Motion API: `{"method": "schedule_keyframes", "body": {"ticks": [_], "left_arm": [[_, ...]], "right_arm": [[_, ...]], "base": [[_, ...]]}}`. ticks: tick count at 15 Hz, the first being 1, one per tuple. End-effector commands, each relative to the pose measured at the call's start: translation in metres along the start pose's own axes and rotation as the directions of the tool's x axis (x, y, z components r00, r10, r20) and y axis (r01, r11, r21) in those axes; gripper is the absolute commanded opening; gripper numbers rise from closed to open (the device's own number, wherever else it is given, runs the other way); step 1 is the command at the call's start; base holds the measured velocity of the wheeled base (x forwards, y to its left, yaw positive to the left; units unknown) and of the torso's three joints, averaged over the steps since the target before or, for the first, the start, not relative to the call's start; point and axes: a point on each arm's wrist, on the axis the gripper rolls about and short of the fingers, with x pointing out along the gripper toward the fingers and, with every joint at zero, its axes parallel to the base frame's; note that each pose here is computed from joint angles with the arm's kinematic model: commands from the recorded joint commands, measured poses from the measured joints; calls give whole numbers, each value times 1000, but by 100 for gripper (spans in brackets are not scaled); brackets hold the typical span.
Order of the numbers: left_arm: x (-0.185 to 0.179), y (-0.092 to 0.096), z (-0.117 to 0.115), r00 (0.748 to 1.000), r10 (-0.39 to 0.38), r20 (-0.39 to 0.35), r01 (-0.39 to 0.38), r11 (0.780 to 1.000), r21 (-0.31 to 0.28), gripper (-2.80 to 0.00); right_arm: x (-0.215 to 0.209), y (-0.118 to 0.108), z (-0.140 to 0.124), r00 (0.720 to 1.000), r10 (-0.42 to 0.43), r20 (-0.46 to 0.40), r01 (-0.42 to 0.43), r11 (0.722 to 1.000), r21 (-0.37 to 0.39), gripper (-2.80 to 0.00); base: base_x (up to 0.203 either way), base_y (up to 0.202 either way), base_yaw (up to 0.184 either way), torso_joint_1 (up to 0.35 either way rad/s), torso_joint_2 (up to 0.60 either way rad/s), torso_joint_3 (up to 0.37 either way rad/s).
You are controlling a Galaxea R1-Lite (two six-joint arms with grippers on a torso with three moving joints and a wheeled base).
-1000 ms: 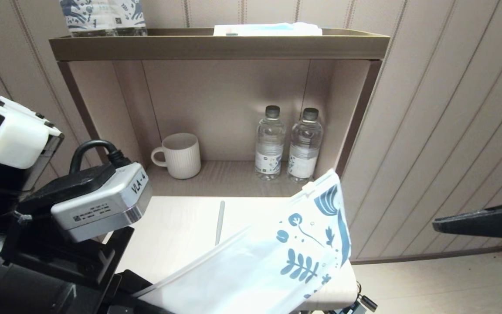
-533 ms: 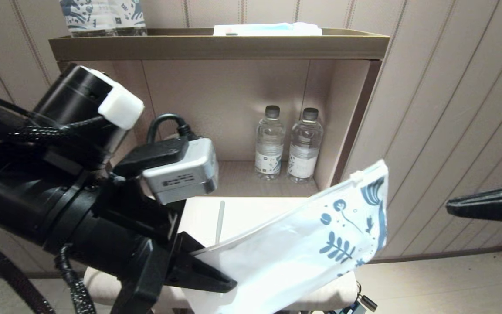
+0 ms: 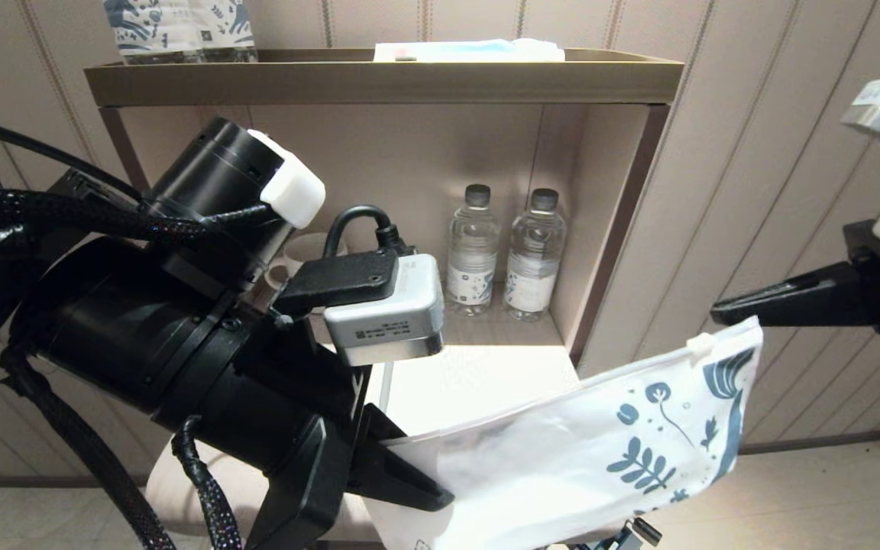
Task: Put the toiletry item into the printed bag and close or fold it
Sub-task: Hand it to the other hand
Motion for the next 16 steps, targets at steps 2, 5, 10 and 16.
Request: {"method": "schedule_keyframes", "body": {"ticks": [2,5,10,16], "left_arm": [[-8,-2,-5,999,-15,-46,17,999,44,-280],[-19,10,-8,997,44,-61,-42,998,38,-280],[-23,16,-20,976,150,-159,-144,988,48,-280],[-30,18,-15,975,191,-111,-185,981,57,-280]], "right_arm": [[-3,1,8,998,61,-28,-60,998,35,-280],[-12,7,14,995,87,-58,-85,996,36,-280],[-7,17,15,984,145,-106,-147,989,-2,0],[-3,13,13,986,66,-154,-68,998,-10,0]], "base": [[0,0,0,0,0,0],[0,0,0,0,0,0],[0,0,0,0,0,0],[0,0,0,0,0,0]]}}
